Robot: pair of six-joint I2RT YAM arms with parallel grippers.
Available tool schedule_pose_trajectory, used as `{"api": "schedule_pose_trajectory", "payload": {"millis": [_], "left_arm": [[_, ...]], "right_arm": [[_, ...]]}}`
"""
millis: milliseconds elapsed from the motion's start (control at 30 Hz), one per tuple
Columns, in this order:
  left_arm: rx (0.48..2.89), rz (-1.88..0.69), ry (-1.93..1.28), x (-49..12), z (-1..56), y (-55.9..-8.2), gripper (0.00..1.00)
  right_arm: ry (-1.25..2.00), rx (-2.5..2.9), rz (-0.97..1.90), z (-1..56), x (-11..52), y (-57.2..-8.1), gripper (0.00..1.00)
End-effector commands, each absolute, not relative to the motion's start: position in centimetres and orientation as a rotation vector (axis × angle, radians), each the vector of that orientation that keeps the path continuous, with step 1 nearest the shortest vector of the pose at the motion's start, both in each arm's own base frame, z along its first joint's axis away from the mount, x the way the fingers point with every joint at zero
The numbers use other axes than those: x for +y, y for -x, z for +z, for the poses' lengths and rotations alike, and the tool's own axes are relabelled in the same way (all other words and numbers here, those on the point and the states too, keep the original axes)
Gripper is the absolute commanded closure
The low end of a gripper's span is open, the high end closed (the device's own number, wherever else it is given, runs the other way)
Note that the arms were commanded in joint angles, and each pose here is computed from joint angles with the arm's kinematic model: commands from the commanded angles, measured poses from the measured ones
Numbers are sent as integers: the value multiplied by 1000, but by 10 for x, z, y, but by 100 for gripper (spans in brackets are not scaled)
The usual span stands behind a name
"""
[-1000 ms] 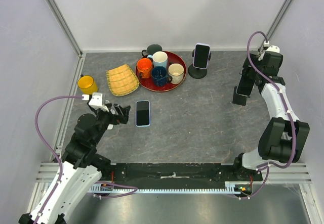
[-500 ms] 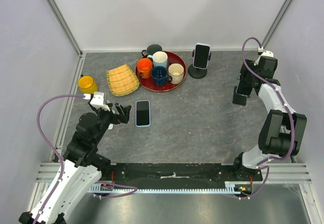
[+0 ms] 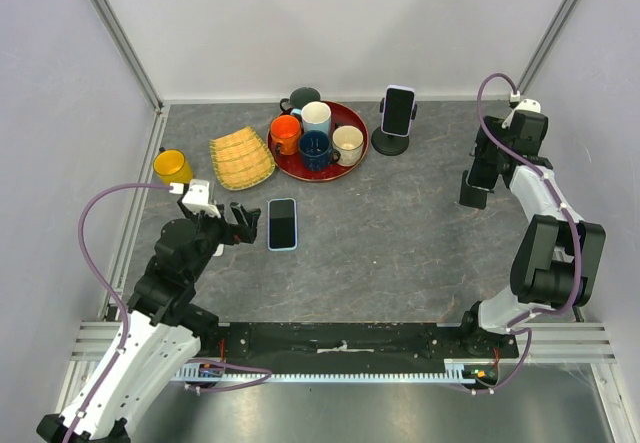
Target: Remove the phone from the phone stand
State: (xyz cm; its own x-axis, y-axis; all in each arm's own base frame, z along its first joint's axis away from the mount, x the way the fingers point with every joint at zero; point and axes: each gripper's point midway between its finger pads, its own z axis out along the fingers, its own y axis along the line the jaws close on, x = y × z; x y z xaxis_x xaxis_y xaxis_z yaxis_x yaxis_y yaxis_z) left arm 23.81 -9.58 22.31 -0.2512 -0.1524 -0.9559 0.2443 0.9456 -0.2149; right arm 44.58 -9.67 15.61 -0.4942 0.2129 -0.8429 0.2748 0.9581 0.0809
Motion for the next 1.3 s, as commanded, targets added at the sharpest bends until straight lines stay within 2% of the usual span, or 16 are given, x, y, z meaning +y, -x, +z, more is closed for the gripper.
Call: {"api": "schedule_pose_trajectory", "payload": {"millis": [0,200,433,600,900,1267], "left_arm": [[1744,-370,-36,-93,236,-243,1],[1747,-373,-37,-94,235,-243,1],[1774,-383,-50,-98,230,-245,1],[1786,-390,-61,-100,228,-245,1],[1805,-473,-95,-117,232,-248,1],[1835,-791,-236,-182,251,-258,0]], "right_arm": [[-352,2067,-99,157,-103,-451,16],[-346,2062,-94,158,-100,-447,30],[-335,1983,-109,193,-101,-442,54],[-329,1903,-97,223,-98,-437,66],[-305,1746,-67,293,-90,-430,71],[-117,1683,248,335,20,-423,71]]}}
